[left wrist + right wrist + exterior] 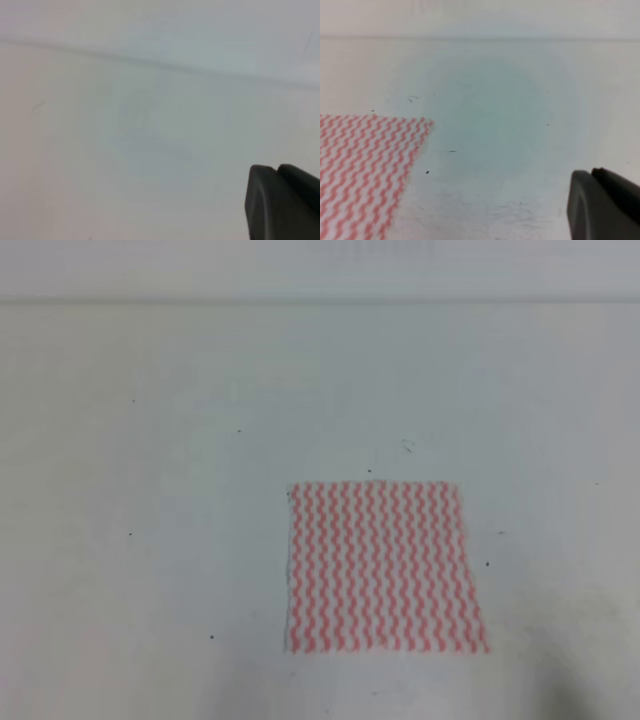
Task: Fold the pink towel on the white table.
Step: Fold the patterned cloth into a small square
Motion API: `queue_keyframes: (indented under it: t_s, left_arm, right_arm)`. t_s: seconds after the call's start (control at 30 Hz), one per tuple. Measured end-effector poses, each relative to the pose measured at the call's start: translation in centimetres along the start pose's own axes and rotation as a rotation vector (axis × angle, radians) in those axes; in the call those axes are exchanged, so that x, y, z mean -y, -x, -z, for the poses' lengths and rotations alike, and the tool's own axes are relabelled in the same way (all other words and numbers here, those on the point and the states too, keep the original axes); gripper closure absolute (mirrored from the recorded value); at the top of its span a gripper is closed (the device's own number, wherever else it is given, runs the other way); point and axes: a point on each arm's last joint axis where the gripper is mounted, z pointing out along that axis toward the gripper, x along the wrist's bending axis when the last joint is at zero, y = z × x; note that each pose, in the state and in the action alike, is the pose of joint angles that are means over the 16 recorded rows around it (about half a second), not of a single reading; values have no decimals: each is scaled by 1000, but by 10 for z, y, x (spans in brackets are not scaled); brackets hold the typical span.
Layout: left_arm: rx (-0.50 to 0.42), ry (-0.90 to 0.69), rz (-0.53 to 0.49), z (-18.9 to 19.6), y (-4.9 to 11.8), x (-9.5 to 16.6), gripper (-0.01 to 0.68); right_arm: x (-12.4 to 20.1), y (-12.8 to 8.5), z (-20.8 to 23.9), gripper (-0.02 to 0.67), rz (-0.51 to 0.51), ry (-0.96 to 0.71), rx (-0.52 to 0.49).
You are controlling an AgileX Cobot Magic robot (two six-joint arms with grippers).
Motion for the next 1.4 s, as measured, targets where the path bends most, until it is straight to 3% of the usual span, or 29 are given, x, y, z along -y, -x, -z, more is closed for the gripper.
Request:
queue_keyframes:
  t_s: [0.37, 0.9, 1.13, 1.4]
  left_arm:
    - [33, 167, 54, 1, 3, -15, 675]
    - [38, 136, 200, 1, 2, -13, 675]
    - [41, 133, 255, 1, 2, -13, 675]
    - [43, 127, 287, 1, 2, -13, 675]
  right_arm:
    - [1, 0, 0, 667, -1, 5, 0]
    - [0, 0, 0, 667, -12, 11, -2]
    - [-5, -1, 1, 667, -143, 72, -23]
    - [-14, -1, 2, 667, -437, 174, -57]
